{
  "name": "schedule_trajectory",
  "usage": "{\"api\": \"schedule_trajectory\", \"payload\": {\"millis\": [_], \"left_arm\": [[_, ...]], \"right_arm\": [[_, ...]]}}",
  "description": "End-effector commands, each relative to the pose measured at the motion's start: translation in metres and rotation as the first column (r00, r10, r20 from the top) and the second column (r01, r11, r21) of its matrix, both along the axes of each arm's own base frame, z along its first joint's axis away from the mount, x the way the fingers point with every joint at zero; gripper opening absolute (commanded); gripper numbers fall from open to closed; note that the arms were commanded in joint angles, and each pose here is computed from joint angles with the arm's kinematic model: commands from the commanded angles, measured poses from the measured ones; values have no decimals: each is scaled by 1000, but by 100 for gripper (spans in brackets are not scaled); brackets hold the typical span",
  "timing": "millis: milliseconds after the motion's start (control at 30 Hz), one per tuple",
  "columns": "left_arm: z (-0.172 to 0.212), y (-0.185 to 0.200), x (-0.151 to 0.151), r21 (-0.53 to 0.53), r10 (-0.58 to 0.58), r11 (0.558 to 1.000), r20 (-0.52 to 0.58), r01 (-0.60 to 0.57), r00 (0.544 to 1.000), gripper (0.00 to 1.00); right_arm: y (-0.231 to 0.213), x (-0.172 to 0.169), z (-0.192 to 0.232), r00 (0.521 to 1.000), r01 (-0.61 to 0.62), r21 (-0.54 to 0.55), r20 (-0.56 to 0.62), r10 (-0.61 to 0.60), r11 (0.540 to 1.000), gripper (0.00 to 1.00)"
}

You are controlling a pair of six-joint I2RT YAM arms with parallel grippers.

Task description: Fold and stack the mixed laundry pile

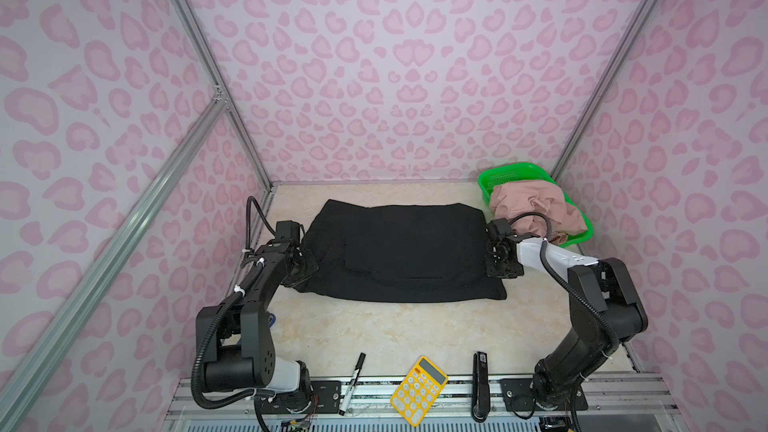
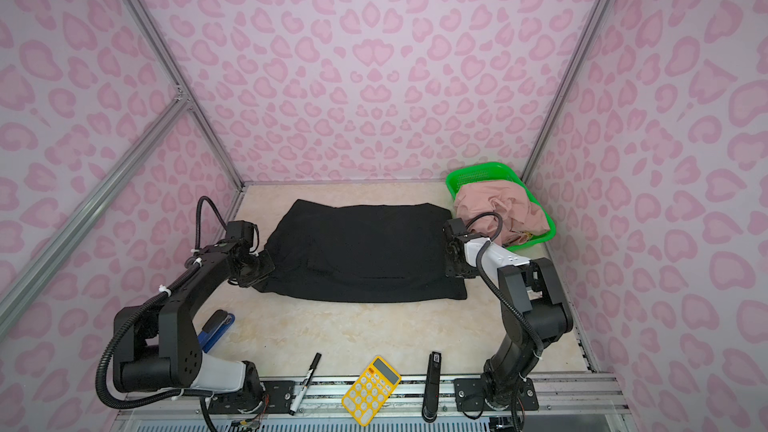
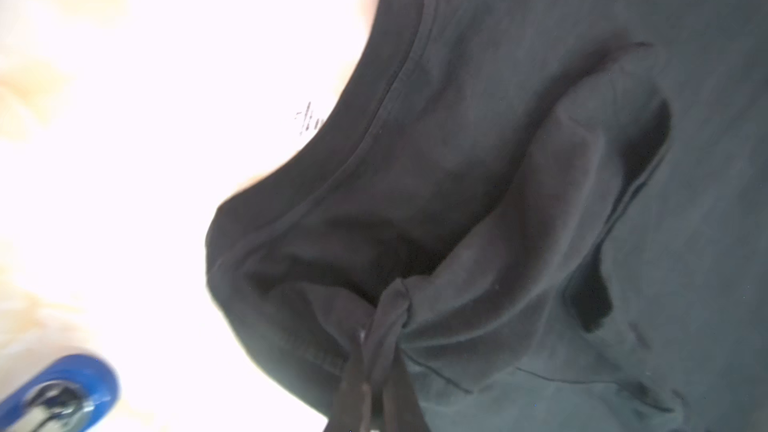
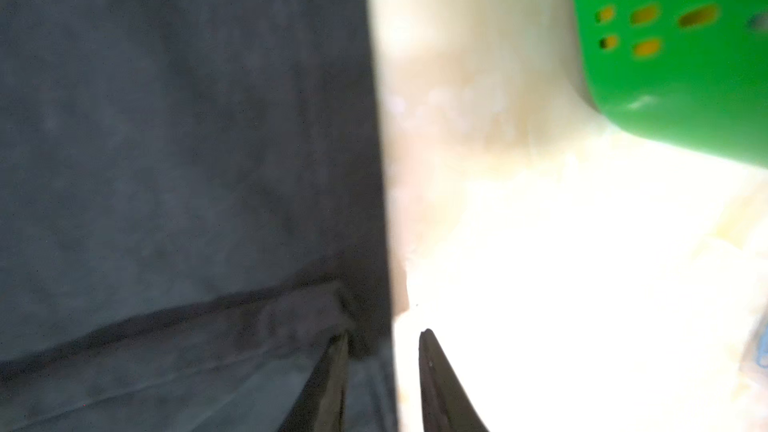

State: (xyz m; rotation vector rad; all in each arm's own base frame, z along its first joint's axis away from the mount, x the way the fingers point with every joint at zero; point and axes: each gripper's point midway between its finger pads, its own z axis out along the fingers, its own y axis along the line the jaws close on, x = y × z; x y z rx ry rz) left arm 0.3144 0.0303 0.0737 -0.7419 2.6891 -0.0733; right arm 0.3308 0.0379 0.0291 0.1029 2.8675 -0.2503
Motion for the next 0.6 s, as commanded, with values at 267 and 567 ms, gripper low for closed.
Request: {"api": "schedule_trajectory", "payload": {"millis": [267,567], "left_arm": [[3,23,-15,91,67,994,-33,-64,997,65],[30,8,-1,31,22,999,118,-26,993,64]], "right_arm": [[92,11,53,928,-358,-91,73,365,929,46],[309,2,85,645,-764,222,308,700,606,45]]}}
